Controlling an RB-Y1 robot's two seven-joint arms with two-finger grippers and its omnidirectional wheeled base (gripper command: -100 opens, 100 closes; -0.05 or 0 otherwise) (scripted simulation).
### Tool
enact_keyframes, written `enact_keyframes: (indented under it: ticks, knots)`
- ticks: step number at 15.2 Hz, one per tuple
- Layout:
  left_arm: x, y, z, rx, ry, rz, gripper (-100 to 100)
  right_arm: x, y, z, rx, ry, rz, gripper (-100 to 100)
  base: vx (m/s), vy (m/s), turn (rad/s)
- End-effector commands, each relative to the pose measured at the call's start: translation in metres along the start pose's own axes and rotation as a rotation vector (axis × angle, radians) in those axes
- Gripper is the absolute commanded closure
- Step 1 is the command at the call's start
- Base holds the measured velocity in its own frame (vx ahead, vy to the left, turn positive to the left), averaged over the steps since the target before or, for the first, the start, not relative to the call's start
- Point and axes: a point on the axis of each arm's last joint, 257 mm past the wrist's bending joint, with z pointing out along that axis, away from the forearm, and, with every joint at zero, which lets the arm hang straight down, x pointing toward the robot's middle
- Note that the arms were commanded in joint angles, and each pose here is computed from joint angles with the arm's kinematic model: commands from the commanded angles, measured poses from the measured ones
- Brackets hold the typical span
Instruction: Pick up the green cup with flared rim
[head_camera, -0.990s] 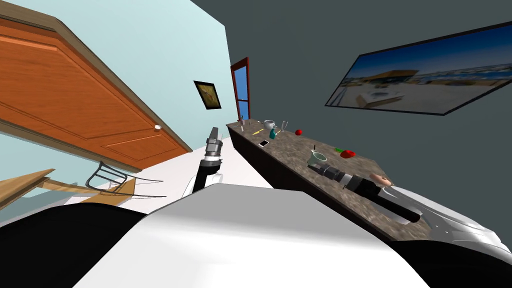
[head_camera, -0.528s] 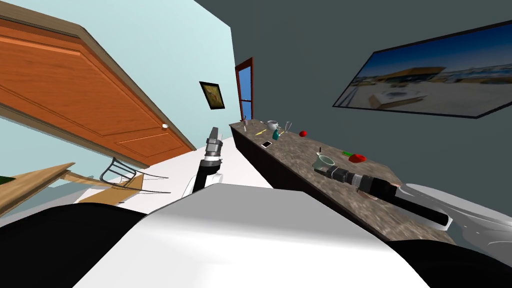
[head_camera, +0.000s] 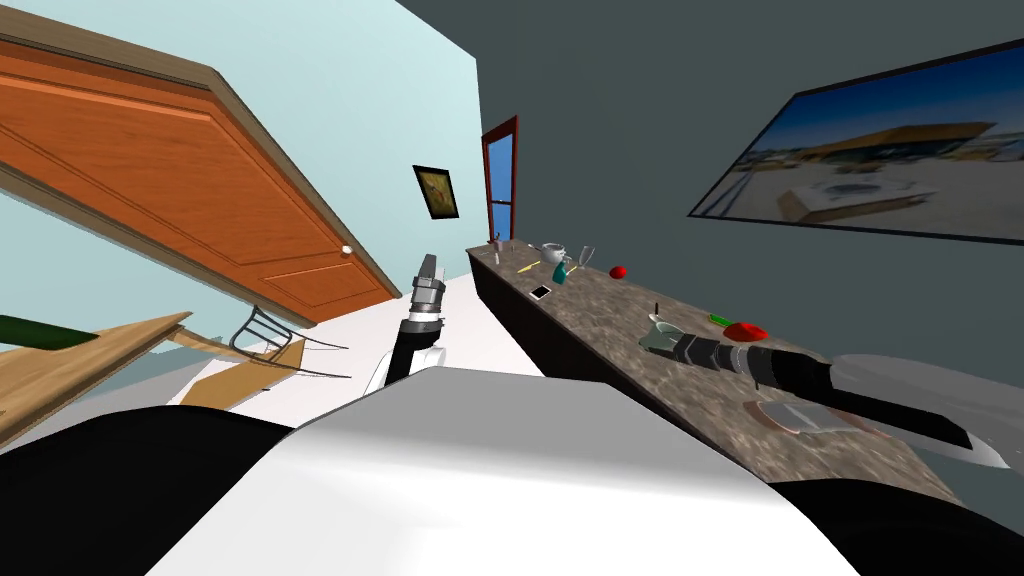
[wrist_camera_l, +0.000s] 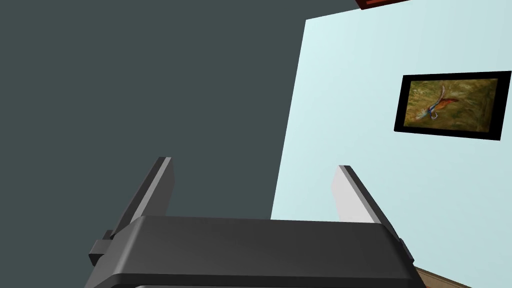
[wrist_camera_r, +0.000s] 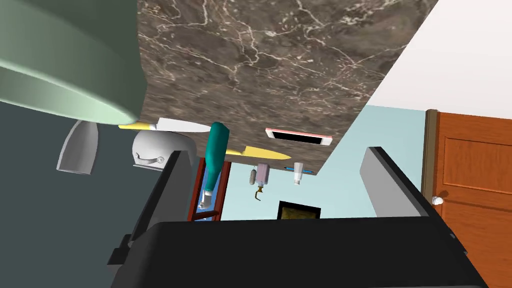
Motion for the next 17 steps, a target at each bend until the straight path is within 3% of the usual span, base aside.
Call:
enact_keyframes:
  ticks: [1, 2, 3, 6, 8, 11, 13, 14, 15, 16, 17]
  knots:
    - [0.000, 0.000, 0.000, 0.000, 0.000, 0.000, 0, 0.011, -0.009, -0.010, 0.002, 0.066, -0.049, -100, 0.052, 0.014, 0.111]
    - [0.000, 0.000, 0.000, 0.000, 0.000, 0.000, 0, 0.027, -0.016, -0.019, 0.005, 0.128, -0.078, -100, 0.060, 0.014, 0.130]
    - [0.000, 0.000, 0.000, 0.000, 0.000, 0.000, 0, 0.023, -0.018, -0.020, 0.004, 0.134, -0.090, -100, 0.063, 0.005, 0.100]
    - [0.000, 0.000, 0.000, 0.000, 0.000, 0.000, 0, 0.049, -0.031, -0.040, -0.004, 0.262, -0.156, -100, 0.057, -0.002, 0.102]
    - [0.000, 0.000, 0.000, 0.000, 0.000, 0.000, 0, 0.049, -0.032, -0.040, -0.004, 0.263, -0.157, -100, 0.044, -0.004, 0.052]
    - [0.000, 0.000, 0.000, 0.000, 0.000, 0.000, 0, 0.076, -0.037, -0.059, -0.028, 0.381, -0.204, -100, 0.035, -0.007, 0.075]
    - [0.000, 0.000, 0.000, 0.000, 0.000, 0.000, 0, 0.076, -0.037, -0.059, -0.028, 0.381, -0.204, -100, 0.039, -0.005, 0.053]
    - [0.000, 0.000, 0.000, 0.000, 0.000, 0.000, 0, 0.103, -0.036, -0.077, -0.062, 0.482, -0.232, -100, 0.049, -0.001, 0.100]
    - [0.000, 0.000, 0.000, 0.000, 0.000, 0.000, 0, 0.115, -0.033, -0.085, -0.080, 0.525, -0.240, -100, 0.080, -0.003, 0.160]
    - [0.000, 0.000, 0.000, 0.000, 0.000, 0.000, 0, 0.107, -0.038, -0.084, -0.069, 0.512, -0.248, -100, 0.079, -0.005, 0.103]
    - [0.000, 0.000, 0.000, 0.000, 0.000, 0.000, 0, 0.115, -0.033, -0.085, -0.080, 0.525, -0.240, -100, 0.053, -0.003, 0.042]
